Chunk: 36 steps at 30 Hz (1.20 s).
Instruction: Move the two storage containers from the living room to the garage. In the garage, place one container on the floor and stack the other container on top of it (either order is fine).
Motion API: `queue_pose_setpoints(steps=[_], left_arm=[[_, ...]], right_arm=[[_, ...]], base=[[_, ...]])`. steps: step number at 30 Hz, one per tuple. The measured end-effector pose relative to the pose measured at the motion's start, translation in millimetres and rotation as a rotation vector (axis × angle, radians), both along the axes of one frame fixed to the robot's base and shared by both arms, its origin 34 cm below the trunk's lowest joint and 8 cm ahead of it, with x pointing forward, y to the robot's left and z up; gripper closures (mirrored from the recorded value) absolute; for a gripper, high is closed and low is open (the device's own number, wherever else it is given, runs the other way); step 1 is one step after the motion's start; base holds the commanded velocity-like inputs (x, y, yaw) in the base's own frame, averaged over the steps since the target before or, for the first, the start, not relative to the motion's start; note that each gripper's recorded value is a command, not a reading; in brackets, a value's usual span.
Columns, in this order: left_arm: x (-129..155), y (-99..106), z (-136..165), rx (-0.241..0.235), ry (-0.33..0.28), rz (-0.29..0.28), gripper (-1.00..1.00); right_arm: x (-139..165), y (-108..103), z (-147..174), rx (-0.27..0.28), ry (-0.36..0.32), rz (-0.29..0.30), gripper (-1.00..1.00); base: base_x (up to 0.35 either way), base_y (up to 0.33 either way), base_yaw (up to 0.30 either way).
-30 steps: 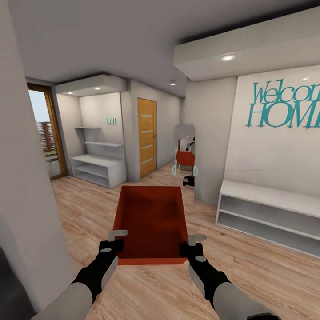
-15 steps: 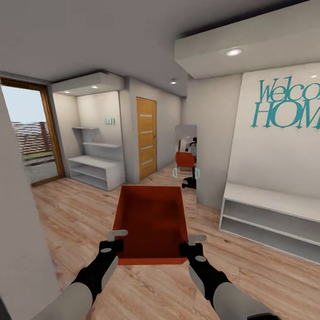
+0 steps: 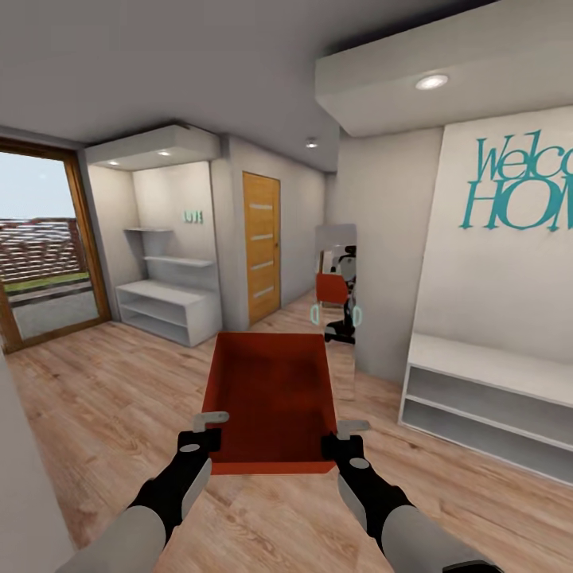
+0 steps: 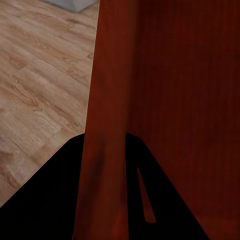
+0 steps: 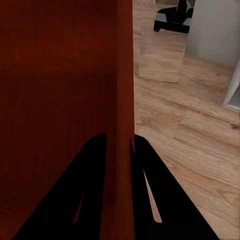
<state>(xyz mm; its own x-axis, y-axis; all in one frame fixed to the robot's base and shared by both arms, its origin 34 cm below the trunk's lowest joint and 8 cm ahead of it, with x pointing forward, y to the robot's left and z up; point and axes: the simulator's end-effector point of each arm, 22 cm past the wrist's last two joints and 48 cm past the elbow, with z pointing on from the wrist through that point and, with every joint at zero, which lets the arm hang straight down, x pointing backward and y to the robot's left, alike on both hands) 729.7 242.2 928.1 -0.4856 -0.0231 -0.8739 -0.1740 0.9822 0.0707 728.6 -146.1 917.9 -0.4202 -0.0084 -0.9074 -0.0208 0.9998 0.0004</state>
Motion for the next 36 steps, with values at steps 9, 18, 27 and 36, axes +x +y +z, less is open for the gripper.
queue_pose_setpoints(steps=[9, 18, 27, 36], left_arm=[[0.0, 0.0, 0.0, 0.0, 0.0, 0.0, 1.0], [0.0, 0.1, -0.1, 0.0, 0.0, 0.0, 1.0], [-0.2, 0.4, -0.4, -0.001, 0.001, 0.001, 1.0], [-0.3, 0.4, -0.5, -0.001, 0.001, 0.001, 1.0]], right_arm=[[0.0, 0.0, 0.0, 0.0, 0.0, 0.0, 1.0], [-0.1, 0.2, -0.1, 0.001, 0.0, 0.0, 1.0], [-0.1, 0.4, -0.1, -0.001, 0.001, 0.0, 1.0], [-0.1, 0.4, -0.2, -0.001, 0.002, 0.001, 1.0]], base=[[0.323, 0.0, 0.0], [0.323, 0.0, 0.0], [0.323, 0.0, 0.095], [0.323, 0.0, 0.261]])
